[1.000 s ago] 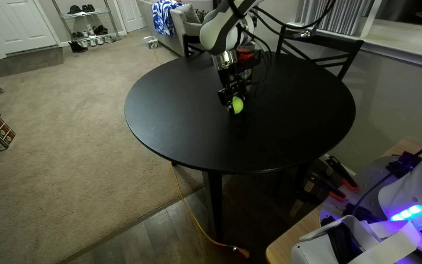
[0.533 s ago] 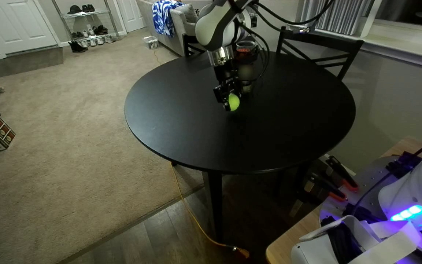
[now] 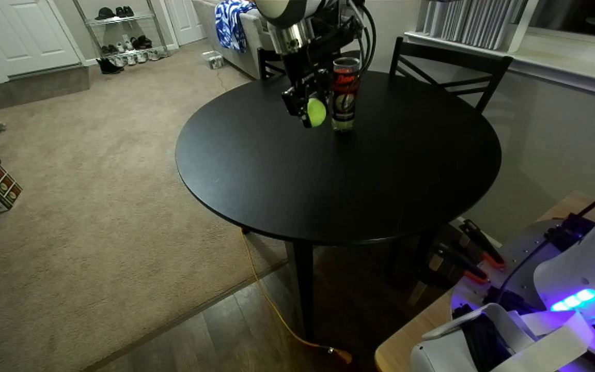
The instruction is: Put the tennis ball into the the cylinder
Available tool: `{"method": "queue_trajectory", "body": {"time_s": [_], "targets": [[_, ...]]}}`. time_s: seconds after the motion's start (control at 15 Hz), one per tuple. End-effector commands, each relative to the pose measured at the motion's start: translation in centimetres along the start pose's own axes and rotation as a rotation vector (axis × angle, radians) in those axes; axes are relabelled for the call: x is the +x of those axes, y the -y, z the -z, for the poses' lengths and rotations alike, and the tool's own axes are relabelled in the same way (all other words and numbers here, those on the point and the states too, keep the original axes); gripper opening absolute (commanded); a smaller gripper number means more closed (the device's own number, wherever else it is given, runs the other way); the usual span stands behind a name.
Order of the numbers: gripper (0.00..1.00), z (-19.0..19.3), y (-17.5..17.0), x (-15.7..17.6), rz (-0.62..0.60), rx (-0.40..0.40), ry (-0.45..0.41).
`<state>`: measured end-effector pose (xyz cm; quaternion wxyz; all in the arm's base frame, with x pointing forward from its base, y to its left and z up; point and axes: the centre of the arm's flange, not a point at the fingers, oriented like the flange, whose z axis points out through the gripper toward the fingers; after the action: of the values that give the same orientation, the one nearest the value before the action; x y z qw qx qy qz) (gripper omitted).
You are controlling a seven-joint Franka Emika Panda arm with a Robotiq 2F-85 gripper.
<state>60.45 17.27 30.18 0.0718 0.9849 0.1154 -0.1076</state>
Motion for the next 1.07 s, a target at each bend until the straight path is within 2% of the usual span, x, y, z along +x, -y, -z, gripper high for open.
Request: {"method": "queue_trajectory", "body": {"time_s": [0.0, 0.13, 0.27, 1.0], "targets": [[0.43, 4.5, -0.8, -3.7, -0.041, -0.068, -0.087], [0.43, 6.4, -1.5, -4.1, -0.057, -0.074, -0.118], [0.43, 8.0, -2.6, -4.2, -0.059, -0.047, -0.134], [0.43, 11.9, -9.0, -1.8, -0.142, -0.015, -0.099]]}}
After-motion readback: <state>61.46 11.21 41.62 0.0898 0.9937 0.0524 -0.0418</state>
